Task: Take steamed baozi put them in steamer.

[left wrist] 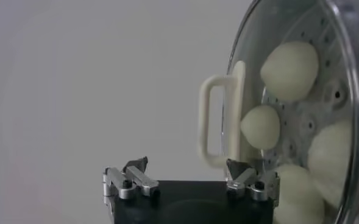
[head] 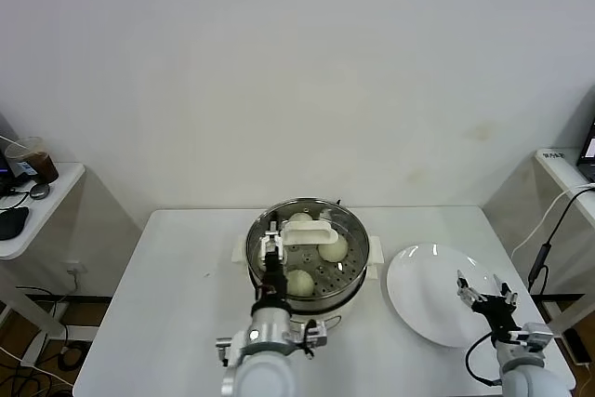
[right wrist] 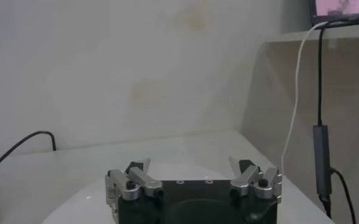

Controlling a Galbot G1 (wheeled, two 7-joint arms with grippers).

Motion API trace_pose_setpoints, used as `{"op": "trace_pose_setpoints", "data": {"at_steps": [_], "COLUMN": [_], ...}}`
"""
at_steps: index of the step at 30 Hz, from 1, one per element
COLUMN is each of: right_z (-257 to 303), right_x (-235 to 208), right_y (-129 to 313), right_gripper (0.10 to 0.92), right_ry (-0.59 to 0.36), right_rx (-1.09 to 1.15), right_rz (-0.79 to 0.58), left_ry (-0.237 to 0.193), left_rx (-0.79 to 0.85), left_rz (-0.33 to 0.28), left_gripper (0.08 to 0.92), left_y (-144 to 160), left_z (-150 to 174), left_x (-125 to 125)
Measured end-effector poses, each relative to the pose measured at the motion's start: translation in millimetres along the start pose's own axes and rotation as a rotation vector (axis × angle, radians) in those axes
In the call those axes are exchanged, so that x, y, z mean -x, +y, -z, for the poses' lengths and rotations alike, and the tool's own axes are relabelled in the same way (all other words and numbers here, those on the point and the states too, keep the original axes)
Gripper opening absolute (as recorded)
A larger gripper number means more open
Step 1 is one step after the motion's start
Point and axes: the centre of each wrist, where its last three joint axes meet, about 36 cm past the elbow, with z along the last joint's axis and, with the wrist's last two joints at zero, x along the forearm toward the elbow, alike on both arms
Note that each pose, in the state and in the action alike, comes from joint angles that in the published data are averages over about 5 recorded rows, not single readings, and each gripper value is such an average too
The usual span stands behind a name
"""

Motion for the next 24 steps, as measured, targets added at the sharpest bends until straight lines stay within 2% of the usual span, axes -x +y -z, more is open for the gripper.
{"op": "trace_pose_setpoints", "data": {"at_steps": [7,12,15,18,21,24], "right_z": [0.1,3.0,5.9,5.9,3.9,1.9], "right_x": [-9.8,-20.3,-27.9,-36.1,-44.6,-53.0], "right_y": [14.2,29.9,40.9,51.6,61.1,69.8], "right_gripper": [0.823,0.823,0.823,0.823,0.823,0.823], "right_ry": [-0.015,-0.03,-0.031,-0.027,-0.018,-0.004], "right_rx": [-0.006,-0.021,-0.03,-0.034,-0.033,-0.036], "right_rz": [0.035,0.075,0.1,0.118,0.128,0.136], "left_ry": [0.052,0.083,0.078,0.055,0.027,0.027], "left_rx": [-0.102,-0.247,-0.359,-0.498,-0.662,-0.828], "left_rz": [0.029,0.02,-0.009,-0.045,-0.073,-0.094], "left_gripper": [0.823,0.823,0.823,0.823,0.823,0.823], "left_y": [25.3,33.3,28.9,17.4,3.4,-9.6], "left_z": [-42.7,-89.4,-122.4,-149.7,-167.3,-177.4], "left_x": [-11.3,-10.5,-11.2,-17.2,-27.6,-39.4]}}
